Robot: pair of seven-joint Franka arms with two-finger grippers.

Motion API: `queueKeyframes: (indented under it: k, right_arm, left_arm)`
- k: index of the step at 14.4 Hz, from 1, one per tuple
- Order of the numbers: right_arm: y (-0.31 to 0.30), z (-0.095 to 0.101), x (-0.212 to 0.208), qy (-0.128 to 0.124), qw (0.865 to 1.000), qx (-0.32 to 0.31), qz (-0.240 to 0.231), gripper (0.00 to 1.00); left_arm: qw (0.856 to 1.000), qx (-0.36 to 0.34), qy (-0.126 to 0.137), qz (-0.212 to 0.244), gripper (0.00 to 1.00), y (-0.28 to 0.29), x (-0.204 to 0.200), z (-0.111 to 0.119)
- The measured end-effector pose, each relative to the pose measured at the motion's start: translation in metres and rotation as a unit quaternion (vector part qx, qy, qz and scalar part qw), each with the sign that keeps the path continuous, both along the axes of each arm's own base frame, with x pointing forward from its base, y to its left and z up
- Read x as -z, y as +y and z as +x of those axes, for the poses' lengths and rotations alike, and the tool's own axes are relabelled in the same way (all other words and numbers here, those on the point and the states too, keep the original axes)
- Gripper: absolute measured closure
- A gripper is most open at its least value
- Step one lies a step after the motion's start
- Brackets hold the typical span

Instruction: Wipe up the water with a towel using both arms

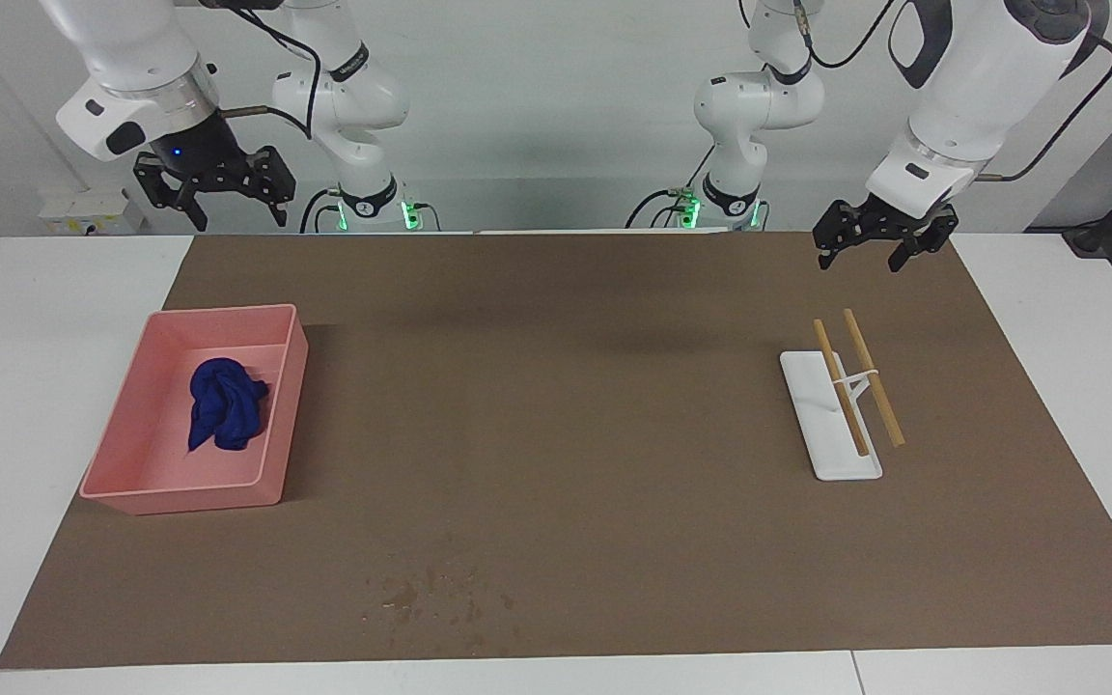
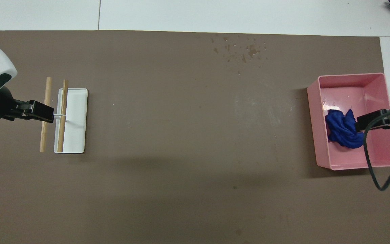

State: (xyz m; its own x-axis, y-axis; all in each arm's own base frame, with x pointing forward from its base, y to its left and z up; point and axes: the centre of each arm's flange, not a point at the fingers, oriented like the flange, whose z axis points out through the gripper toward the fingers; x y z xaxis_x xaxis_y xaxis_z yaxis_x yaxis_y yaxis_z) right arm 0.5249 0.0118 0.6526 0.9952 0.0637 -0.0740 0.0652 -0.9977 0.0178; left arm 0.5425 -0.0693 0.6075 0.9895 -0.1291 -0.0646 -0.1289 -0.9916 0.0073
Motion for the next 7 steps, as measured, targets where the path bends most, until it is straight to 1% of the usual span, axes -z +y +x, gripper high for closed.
queueKeyframes:
  k: [3,7]
  right_arm:
    - [-0.0003,-0.0019,0.0012,-0.003,1.000,0.000,0.000,0.00]
    - [-0.0009,0.0022,-0.0024,-0.024,1.000,0.001,0.000,0.00]
  left_arm:
    - [1.000,0.000,0.000,0.000,0.00,0.0000,0.0000,0.0000]
    - [1.000,0.000,0.000,0.000,0.00,0.0000,0.0000,0.0000]
